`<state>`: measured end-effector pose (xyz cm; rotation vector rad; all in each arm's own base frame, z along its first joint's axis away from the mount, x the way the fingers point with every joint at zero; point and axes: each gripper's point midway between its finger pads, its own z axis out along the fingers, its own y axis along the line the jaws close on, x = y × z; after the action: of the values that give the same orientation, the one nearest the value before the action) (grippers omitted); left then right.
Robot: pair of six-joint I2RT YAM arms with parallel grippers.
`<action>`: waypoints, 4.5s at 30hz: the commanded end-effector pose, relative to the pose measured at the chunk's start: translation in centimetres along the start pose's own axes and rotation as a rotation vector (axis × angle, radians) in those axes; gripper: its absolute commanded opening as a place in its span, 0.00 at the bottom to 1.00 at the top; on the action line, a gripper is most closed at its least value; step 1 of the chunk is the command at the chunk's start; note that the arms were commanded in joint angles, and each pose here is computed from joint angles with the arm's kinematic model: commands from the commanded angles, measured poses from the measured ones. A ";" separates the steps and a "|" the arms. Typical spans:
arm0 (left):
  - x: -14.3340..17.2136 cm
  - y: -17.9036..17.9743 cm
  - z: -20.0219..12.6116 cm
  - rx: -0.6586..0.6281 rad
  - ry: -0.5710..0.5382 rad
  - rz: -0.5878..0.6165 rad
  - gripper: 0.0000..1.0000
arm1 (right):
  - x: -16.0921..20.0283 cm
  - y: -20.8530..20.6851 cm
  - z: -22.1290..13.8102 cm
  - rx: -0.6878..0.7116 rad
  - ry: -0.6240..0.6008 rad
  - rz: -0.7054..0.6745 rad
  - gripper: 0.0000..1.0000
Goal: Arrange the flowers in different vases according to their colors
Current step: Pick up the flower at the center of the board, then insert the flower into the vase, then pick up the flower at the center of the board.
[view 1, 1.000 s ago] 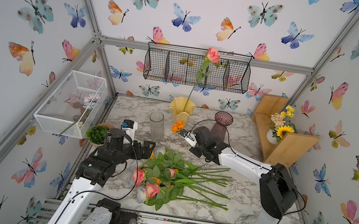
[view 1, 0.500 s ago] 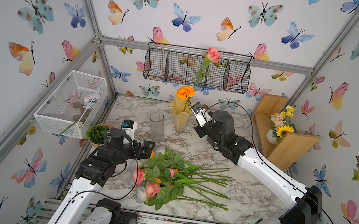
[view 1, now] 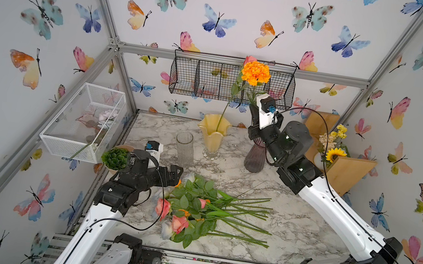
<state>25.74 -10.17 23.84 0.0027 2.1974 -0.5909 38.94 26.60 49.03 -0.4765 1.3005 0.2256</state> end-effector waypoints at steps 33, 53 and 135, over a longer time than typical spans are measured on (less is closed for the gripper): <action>-0.2 -1.0 -0.4 0.048 -0.013 0.020 0.99 | 20.9 -6.7 0.7 0.240 0.306 0.190 0.23; -0.4 -1.1 -0.8 0.050 -0.029 0.022 0.99 | 12.7 -0.8 -4.8 -0.184 0.375 0.350 0.68; -0.5 -0.5 -0.8 0.015 -0.042 0.012 0.99 | 36.5 30.8 -12.6 -0.847 1.215 0.087 0.31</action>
<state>25.36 -10.19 24.45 0.0103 2.1721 -0.5988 24.39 44.28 5.87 -1.3904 2.3920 0.6891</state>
